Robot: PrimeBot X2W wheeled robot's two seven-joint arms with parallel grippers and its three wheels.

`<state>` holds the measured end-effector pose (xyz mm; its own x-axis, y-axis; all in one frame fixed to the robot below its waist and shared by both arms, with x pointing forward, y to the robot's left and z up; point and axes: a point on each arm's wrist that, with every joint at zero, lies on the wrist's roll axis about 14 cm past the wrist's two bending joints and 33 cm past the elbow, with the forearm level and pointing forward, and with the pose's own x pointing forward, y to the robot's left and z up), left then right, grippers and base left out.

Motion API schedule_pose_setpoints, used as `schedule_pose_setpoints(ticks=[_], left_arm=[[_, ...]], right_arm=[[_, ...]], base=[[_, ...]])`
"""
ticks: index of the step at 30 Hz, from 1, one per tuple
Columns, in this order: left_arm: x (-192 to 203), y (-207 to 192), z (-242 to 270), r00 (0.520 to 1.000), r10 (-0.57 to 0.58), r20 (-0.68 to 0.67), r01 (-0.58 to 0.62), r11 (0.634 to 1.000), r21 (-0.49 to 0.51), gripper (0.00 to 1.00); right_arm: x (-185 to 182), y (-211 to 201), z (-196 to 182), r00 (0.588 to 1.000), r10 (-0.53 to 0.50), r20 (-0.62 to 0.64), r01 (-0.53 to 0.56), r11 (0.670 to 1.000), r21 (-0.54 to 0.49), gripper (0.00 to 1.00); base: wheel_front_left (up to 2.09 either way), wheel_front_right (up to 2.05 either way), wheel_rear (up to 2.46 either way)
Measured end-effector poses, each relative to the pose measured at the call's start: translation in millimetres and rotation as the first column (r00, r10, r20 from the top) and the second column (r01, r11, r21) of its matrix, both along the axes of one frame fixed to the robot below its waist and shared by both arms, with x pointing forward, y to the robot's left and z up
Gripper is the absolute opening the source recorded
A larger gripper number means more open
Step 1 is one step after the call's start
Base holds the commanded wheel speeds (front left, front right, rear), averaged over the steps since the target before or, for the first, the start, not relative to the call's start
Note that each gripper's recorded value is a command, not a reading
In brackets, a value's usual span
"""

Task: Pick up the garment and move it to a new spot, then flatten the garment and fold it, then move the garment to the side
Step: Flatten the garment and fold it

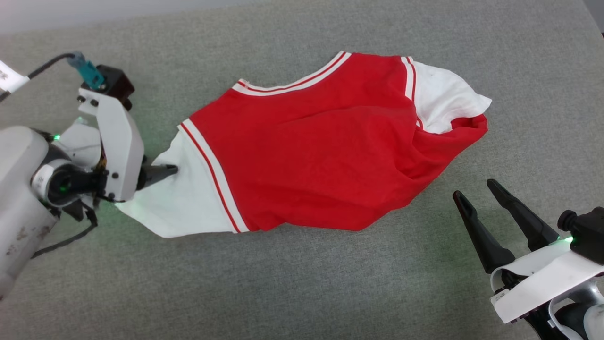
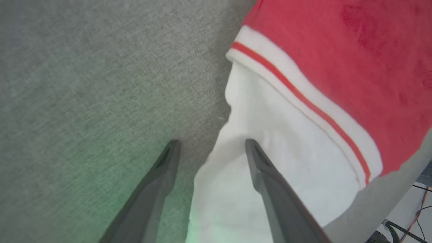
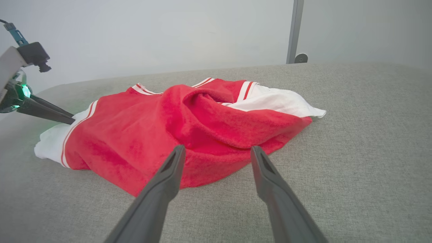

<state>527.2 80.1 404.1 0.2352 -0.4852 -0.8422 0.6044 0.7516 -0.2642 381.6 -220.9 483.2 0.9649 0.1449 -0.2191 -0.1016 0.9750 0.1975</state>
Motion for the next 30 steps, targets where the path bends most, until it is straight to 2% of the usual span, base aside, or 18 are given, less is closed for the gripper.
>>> schedule_pose_setpoints(ticks=[3, 4, 5, 6, 7, 8, 13, 19, 22, 30], left_arm=[[-4, -7, -3, 1.000, -0.022, -0.016, 0.022, 1.000, -0.014, 1.00], [-6, -9, -3, 0.999, -0.027, -0.021, 0.027, 0.999, -0.018, 0.91], [-8, -10, -3, 0.999, -0.026, -0.033, 0.025, 0.999, -0.026, 0.91], [-10, -11, -3, 0.999, -0.029, -0.043, 0.028, 0.999, -0.032, 0.47], [-11, -12, -3, 0.998, -0.036, -0.045, 0.035, 0.999, -0.032, 0.19], [-11, -12, -3, 0.998, -0.041, -0.043, 0.040, 0.999, -0.029, 0.00], [-11, -12, -7, 0.998, -0.052, -0.037, 0.051, 0.998, -0.028, 0.00], [-4, -22, -2, 0.997, -0.072, 0.010, 0.072, 0.995, -0.062, 0.00], [-4, -25, -1, 0.996, -0.083, 0.026, 0.085, 0.994, -0.076, 0.00], [-2, -23, -2, 0.994, -0.098, 0.057, 0.103, 0.990, -0.093, 0.00]], right_arm=[[0, -3, -3, 1.000, -0.008, -0.010, 0.008, 1.000, -0.004, 1.00], [0, -3, -3, 1.000, -0.009, -0.012, 0.009, 1.000, -0.005, 1.00], [1, -4, -3, 1.000, -0.008, -0.012, 0.008, 1.000, -0.006, 1.00], [2, -4, -3, 1.000, -0.006, -0.013, 0.005, 1.000, -0.010, 1.00], [4, -4, -3, 1.000, 0.000, -0.013, 0.000, 1.000, -0.014, 1.00], [6, -5, -2, 1.000, 0.007, -0.014, -0.007, 1.000, -0.023, 1.00], [25, -5, 1, 0.996, 0.076, -0.050, -0.080, 0.994, -0.079, 1.00], [69, -22, 8, 0.972, 0.157, -0.172, -0.191, 0.961, -0.202, 1.00], [92, -39, 4, 0.951, 0.145, -0.273, -0.214, 0.946, -0.243, 1.00], [145, -61, -23, 0.865, 0.083, -0.494, -0.218, 0.950, -0.222, 1.00]], base=[[0.00, 0.00, 0.00], [0.00, 0.00, 0.00], [0.00, 0.00, 0.00], [0.00, 0.00, 0.00], [0.00, 0.00, 0.00], [0.00, 0.00, 0.00], [0.00, 0.00, 0.00], [0.00, 0.00, 0.00], [0.00, 0.00, 0.00], [0.00, 0.00, 0.00]])
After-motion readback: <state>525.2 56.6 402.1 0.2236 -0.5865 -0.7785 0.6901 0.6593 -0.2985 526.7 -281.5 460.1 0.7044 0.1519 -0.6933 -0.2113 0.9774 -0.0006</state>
